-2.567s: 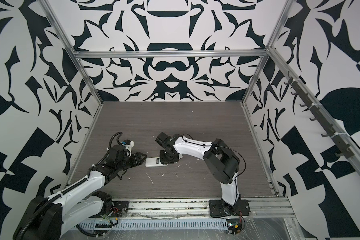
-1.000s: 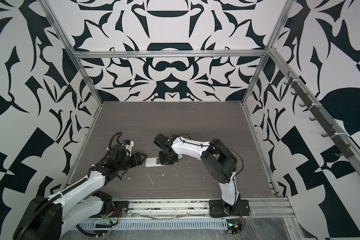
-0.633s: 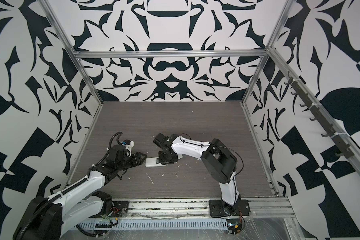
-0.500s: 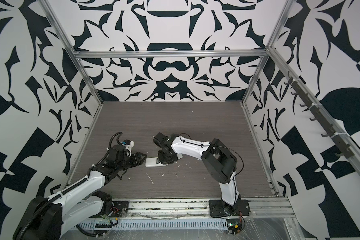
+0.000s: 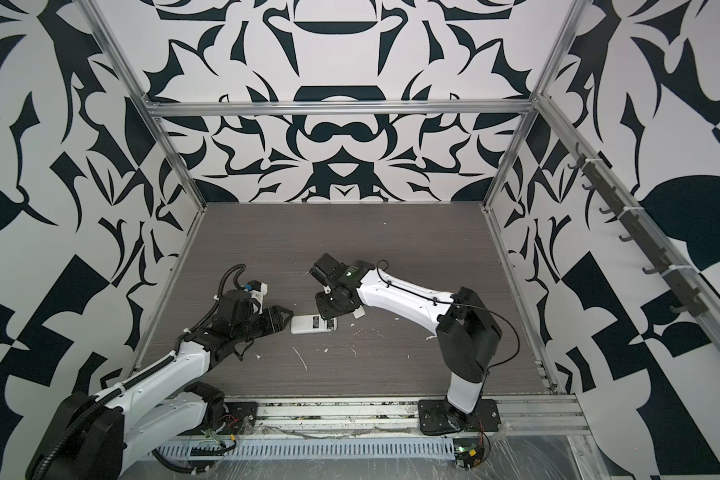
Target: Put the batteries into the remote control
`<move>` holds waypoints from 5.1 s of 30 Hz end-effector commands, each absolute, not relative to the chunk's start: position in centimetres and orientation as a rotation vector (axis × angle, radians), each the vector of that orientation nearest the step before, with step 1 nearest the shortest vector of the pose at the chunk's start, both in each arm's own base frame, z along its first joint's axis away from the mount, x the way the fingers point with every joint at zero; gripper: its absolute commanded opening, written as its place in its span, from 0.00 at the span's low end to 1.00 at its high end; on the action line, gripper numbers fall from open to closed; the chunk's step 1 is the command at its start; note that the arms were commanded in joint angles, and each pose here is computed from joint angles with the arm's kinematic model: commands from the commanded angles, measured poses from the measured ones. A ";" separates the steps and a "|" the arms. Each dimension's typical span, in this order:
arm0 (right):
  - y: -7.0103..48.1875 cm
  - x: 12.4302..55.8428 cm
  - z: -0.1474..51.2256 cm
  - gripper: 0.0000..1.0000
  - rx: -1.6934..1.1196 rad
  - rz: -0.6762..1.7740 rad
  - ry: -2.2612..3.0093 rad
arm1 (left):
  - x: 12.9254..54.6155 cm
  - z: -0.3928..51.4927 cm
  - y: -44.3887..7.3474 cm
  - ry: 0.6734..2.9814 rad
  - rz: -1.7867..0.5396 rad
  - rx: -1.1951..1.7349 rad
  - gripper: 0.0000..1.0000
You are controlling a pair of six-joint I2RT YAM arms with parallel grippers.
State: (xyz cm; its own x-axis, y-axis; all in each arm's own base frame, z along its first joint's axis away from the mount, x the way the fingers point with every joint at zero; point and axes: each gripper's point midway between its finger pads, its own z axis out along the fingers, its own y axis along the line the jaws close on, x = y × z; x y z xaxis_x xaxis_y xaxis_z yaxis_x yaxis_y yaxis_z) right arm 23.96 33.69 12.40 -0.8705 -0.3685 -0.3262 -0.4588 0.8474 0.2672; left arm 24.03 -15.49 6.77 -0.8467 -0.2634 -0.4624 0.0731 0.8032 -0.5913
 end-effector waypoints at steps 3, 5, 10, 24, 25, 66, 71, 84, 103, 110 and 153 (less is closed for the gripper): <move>34.6 22.3 13.1 0.45 -1.083 0.604 2.509 | 23.6 8.2 -15.4 2.496 -0.809 -0.125 0.58; 34.5 22.1 13.4 0.46 -1.155 0.626 2.406 | 23.4 8.4 -15.2 2.510 -0.799 -0.128 0.57; 34.6 21.4 13.7 0.48 -1.308 0.658 2.258 | 23.2 8.7 -16.0 2.529 -0.869 -0.157 0.56; 34.2 19.5 12.0 0.50 -1.711 0.682 2.012 | 23.1 7.8 -16.6 2.594 -0.898 -0.175 0.55; 34.2 19.5 11.7 0.50 -1.726 0.677 2.019 | 23.1 7.7 -16.6 2.598 -0.895 -0.175 0.55; 34.1 22.9 6.3 0.28 -1.794 0.465 2.107 | 23.1 6.7 -16.8 2.615 -0.884 -0.128 0.53; 34.2 23.1 6.1 0.26 -1.786 0.451 2.110 | 23.0 6.6 -16.8 2.617 -0.884 -0.127 0.52; 33.8 23.6 5.2 0.23 -1.806 0.395 2.127 | 23.1 6.6 -16.8 2.615 -0.889 -0.127 0.51; 33.7 24.0 5.2 0.21 -1.788 0.371 2.129 | 22.5 5.1 -16.5 2.667 -0.873 -0.163 0.47; 34.7 23.6 6.6 0.28 -1.745 0.450 2.120 | 22.5 4.7 -16.7 2.684 -0.871 -0.166 0.45; 33.8 23.9 5.6 0.29 -1.765 0.370 2.137 | 21.9 3.5 -17.6 2.742 -0.807 -0.126 0.41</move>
State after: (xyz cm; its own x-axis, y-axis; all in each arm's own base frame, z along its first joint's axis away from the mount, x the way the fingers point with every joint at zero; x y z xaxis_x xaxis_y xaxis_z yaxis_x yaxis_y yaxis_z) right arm 23.29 33.28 5.14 -0.1800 -0.8955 -0.4069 -0.9807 0.1952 0.0041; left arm 21.33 -17.36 3.08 -0.9611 -0.1566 -0.2275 -0.0090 0.8410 -0.5409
